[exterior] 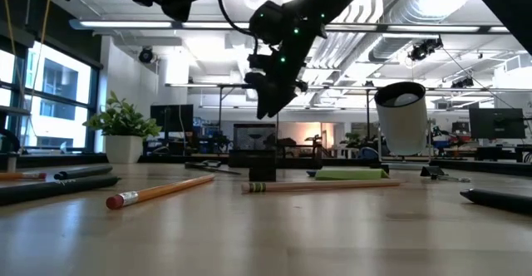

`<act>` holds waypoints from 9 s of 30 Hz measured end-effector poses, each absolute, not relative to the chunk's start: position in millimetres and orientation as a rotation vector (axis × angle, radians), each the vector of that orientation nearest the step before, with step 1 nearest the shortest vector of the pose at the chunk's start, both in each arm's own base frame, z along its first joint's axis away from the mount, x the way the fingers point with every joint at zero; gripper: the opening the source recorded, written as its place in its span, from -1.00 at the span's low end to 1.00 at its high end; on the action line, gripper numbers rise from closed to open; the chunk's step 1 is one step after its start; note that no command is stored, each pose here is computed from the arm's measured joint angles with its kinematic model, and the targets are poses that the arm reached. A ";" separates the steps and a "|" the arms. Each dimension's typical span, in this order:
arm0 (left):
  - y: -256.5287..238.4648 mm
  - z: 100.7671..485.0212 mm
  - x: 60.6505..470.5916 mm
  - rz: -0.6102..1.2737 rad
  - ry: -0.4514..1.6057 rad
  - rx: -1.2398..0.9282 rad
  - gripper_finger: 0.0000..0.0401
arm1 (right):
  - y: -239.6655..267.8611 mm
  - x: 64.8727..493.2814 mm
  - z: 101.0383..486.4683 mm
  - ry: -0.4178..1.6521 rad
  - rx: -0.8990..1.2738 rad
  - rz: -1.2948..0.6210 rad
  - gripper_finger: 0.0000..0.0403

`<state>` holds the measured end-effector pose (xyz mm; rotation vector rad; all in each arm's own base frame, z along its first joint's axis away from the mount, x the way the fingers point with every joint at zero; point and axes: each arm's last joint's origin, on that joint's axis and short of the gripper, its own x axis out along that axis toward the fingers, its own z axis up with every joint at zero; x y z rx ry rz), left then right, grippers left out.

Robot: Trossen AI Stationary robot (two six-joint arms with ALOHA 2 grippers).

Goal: Pick and place office supplies into organizer
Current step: Put the black binder clip into the black desk organizer, then put the blue eraser into the black desk organizer, then put the black scissors into the black desk organizer

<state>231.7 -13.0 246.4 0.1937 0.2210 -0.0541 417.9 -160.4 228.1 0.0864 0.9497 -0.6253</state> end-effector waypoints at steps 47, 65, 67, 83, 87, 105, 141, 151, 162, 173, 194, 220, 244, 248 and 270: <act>-11.9 237.3 229.3 0.001 0.282 0.039 -0.73 | -14.0 372.7 173.9 1.369 -0.046 -0.036 0.04; -12.1 237.5 229.4 -0.002 0.279 0.030 -0.73 | -25.9 359.2 148.2 1.354 -0.277 0.015 0.02; -12.0 237.0 229.2 -0.001 0.286 0.031 -0.73 | -31.3 358.5 146.3 1.344 -0.231 0.030 0.01; -11.9 236.0 228.9 -0.002 0.295 0.036 -0.73 | -46.7 349.8 137.6 1.348 -0.084 0.074 -0.51; -11.9 236.1 228.9 -0.002 0.295 0.035 -0.73 | -46.9 350.3 138.8 1.354 -0.071 0.074 -0.65; -11.7 235.9 228.9 0.001 0.296 0.039 -0.73 | -96.3 398.0 225.2 1.070 -0.256 -0.088 -0.71; -11.1 236.1 229.0 0.019 0.294 0.077 -0.73 | -210.4 389.0 228.3 0.752 -0.127 -0.227 -0.27; -11.0 231.1 227.3 0.020 0.349 0.069 -0.73 | -193.7 383.1 228.2 0.921 0.033 -0.183 -0.06; -12.0 231.8 227.6 0.012 0.340 0.024 -0.73 | -110.6 376.7 201.8 1.275 0.234 0.039 -0.15; -13.5 234.1 228.3 0.005 0.314 0.014 -0.73 | -60.3 362.9 199.4 1.581 0.045 -0.075 -0.25; -17.8 220.4 223.2 0.055 0.306 0.007 -0.73 | -86.7 238.2 200.7 1.169 0.502 -0.515 -0.35; 53.0 239.2 219.0 0.743 0.640 -0.205 -0.73 | -60.6 263.0 198.2 0.558 0.114 -0.284 -0.35; 196.0 180.8 280.6 0.753 1.253 -0.146 -0.73 | -62.0 261.2 196.6 0.597 -0.010 -0.185 -0.35; 204.0 169.5 285.2 0.726 1.276 -0.127 -0.73 | -60.0 259.0 193.1 0.639 0.005 -0.150 -0.35; 210.9 140.7 285.5 0.652 1.321 -0.268 -0.73 | -39.8 263.1 193.7 0.625 0.051 -0.022 -0.35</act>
